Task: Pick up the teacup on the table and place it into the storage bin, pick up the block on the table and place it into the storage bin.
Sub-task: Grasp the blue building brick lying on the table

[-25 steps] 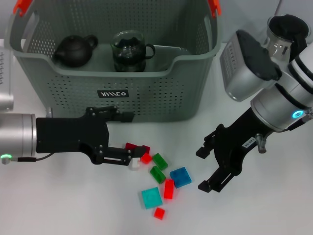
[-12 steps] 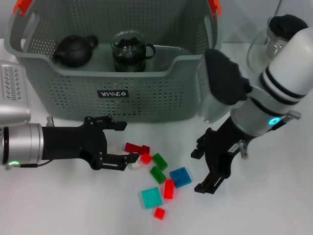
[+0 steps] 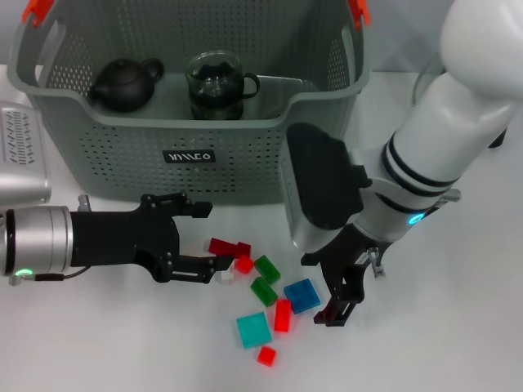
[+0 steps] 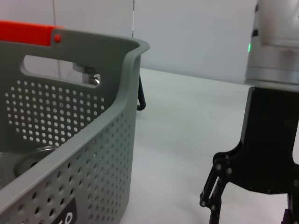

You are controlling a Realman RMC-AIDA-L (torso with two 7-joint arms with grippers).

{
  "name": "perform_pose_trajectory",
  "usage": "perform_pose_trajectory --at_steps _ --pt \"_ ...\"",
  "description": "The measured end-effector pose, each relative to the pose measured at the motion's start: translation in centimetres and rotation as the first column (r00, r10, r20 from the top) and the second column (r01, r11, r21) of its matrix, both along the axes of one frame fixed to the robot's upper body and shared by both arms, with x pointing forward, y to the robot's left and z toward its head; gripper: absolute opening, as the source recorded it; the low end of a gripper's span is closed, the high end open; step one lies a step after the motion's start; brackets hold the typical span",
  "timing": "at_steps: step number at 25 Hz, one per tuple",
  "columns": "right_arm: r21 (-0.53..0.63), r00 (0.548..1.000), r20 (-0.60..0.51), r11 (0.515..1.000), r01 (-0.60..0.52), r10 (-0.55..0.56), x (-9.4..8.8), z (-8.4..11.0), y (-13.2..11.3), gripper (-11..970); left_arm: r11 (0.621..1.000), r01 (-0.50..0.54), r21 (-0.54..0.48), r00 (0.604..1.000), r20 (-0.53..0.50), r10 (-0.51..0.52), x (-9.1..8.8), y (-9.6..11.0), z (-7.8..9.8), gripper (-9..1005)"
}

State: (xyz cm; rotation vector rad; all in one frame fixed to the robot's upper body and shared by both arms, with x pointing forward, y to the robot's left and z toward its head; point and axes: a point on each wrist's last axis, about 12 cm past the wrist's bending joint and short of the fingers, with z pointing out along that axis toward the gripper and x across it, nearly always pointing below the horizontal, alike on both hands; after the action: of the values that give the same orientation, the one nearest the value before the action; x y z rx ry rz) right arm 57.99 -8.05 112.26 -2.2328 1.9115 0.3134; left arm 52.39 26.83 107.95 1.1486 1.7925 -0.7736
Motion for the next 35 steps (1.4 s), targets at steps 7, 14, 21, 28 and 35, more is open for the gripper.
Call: perform_pose_trajectory --at_steps 7,14,21,28,35 --pt "-0.033 0.998 0.052 0.999 -0.044 0.045 -0.2 -0.3 1.1 863 1.000 -0.005 -0.004 1.000 -0.005 0.005 0.0 0.0 0.0 876" --pt "-0.026 0.997 0.066 0.999 -0.031 0.032 -0.2 -0.5 1.6 847 1.000 -0.011 -0.011 1.000 -0.011 0.011 0.0 0.0 -0.1 875" --pt "-0.030 0.998 0.054 0.999 -0.023 0.024 -0.6 -0.9 1.8 832 1.000 -0.024 -0.016 1.000 -0.009 0.024 0.0 0.3 -0.1 875" --pt "-0.029 0.998 0.050 0.999 -0.022 0.024 -0.8 -1.2 1.7 685 1.000 -0.027 -0.016 1.000 -0.009 0.027 0.0 0.3 -0.1 875" --pt "-0.029 0.999 0.049 1.000 -0.012 0.013 -0.7 -1.4 1.5 650 0.999 -0.029 -0.016 1.000 -0.012 0.029 -0.1 0.4 -0.2 875"
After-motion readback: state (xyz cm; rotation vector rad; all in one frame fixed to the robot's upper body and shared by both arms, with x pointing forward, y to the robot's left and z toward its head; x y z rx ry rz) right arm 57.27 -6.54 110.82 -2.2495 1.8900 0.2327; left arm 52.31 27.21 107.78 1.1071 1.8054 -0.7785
